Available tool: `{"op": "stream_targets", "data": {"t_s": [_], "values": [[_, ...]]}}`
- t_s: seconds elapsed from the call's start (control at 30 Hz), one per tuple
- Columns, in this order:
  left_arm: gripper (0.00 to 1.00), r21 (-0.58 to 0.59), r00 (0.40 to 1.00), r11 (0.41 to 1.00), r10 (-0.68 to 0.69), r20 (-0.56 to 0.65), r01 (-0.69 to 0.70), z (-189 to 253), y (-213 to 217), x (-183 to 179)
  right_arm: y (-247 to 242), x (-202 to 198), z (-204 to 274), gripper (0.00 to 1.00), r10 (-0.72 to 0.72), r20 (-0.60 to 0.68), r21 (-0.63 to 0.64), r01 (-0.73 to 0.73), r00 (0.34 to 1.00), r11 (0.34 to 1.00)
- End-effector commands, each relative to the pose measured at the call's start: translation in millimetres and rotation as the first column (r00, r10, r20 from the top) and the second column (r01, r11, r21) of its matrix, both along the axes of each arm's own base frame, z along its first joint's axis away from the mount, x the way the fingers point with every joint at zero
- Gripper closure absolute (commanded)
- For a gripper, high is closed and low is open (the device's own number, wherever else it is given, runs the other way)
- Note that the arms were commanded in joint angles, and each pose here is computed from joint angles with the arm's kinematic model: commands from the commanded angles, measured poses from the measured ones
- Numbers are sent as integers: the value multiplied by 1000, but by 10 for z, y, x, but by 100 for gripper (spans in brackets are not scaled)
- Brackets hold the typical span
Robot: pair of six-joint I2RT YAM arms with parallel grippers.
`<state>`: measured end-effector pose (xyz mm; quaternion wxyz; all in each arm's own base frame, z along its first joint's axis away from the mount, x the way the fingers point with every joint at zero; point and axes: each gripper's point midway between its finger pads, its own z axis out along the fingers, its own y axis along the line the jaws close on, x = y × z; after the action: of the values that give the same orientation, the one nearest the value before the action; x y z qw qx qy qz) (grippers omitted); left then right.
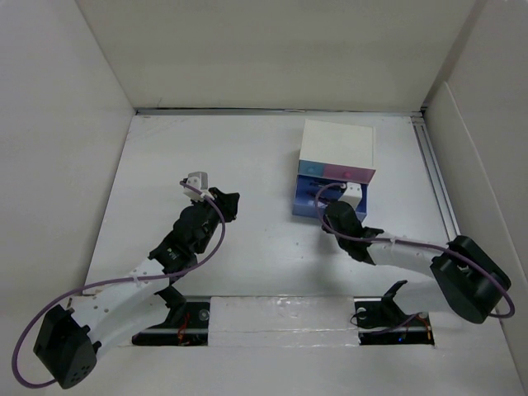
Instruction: Organize the desk
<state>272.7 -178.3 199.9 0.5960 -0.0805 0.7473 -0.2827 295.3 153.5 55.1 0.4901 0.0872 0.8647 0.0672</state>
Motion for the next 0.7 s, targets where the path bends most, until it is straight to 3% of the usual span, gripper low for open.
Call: {"op": "stream_targets", "data": {"t_s": [0.0, 0.3, 0.67], "values": [[85, -31, 999, 999, -4, 31, 5, 90, -20, 15, 22, 196, 220, 85, -68, 107, 72, 60, 992, 996], [85, -29, 1000, 999, -14, 23, 15, 64, -54, 24, -65, 448, 570, 91, -166, 218, 93, 149, 962, 985], [85, -24, 1000, 1000, -10, 22, 11, 49, -48, 32, -50, 903, 333, 89, -202, 168, 64, 194, 965, 979]]}}
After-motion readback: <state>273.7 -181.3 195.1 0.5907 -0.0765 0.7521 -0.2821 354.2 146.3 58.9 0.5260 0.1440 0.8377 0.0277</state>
